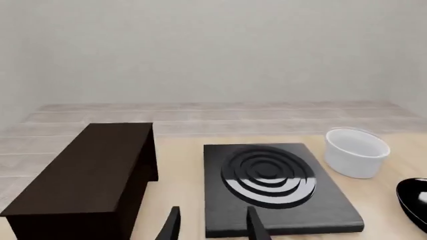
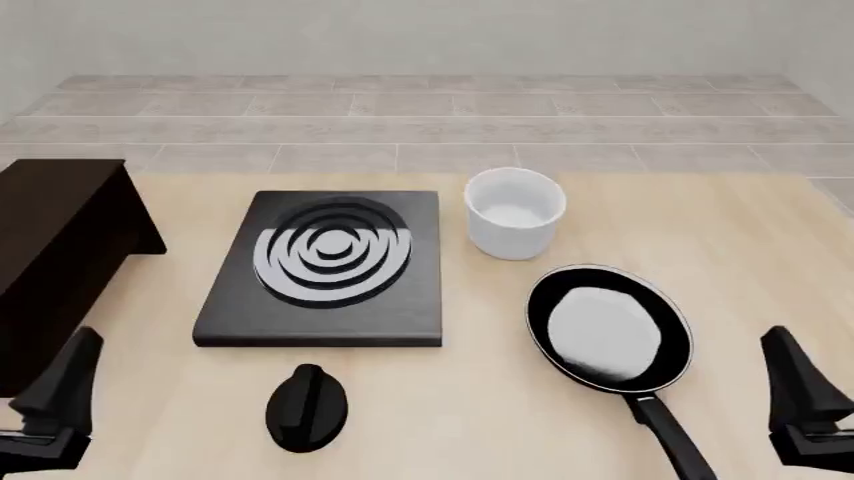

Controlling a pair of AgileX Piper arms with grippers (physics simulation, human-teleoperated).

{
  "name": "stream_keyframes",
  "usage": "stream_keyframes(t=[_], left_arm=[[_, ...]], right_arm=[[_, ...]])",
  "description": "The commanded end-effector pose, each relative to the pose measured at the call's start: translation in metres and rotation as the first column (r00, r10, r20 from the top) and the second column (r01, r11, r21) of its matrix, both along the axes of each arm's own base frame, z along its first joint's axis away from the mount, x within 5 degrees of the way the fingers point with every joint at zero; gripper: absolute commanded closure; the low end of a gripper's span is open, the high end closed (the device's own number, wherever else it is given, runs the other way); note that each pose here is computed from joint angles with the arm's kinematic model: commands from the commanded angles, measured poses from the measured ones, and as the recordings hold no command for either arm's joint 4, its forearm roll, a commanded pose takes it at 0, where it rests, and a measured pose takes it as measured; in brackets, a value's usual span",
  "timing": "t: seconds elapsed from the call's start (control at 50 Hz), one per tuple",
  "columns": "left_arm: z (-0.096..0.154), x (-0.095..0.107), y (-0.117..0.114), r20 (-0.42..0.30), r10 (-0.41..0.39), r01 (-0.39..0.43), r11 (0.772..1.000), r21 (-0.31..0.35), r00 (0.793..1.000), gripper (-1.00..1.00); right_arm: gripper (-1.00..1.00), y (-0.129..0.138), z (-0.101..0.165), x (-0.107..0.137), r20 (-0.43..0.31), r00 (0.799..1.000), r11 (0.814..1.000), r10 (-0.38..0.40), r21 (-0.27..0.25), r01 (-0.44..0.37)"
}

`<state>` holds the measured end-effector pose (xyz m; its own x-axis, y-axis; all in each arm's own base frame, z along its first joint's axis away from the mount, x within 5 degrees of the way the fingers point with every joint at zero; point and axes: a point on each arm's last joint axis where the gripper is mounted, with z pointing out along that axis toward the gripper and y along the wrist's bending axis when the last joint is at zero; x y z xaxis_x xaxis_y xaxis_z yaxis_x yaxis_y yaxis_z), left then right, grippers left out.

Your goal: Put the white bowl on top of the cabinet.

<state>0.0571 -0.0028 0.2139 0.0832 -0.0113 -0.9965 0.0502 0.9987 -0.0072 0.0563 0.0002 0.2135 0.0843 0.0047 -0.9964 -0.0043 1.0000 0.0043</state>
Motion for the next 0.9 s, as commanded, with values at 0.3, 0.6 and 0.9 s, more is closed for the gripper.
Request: stream_keyframes(t=[0.3,0.6,0.9], left_arm=[[0.039,0.008,0.0,0.02,0.007,-0.006,1.0,-0.01,1.0,-1.0],[0.077,0.035,-0.006,-0.049,-0.047,0.047,0.999,0.001,0.998,-1.0],[0.108,0.065,-0.028,-0.178,-0.19,0.191,0.981,-0.01,0.966,-1.0]], right_arm=[[-1.0,0.0,0.004,-0.001,0.025,1.0,1.0,-0.007,-0.03,0.008],[-1.0,0.0,0.004,-0.001,0.029,1.0,0.999,-0.007,-0.035,0.008],[-1.0,0.0,0.004,-0.001,0.026,1.0,0.999,-0.007,-0.031,0.008]])
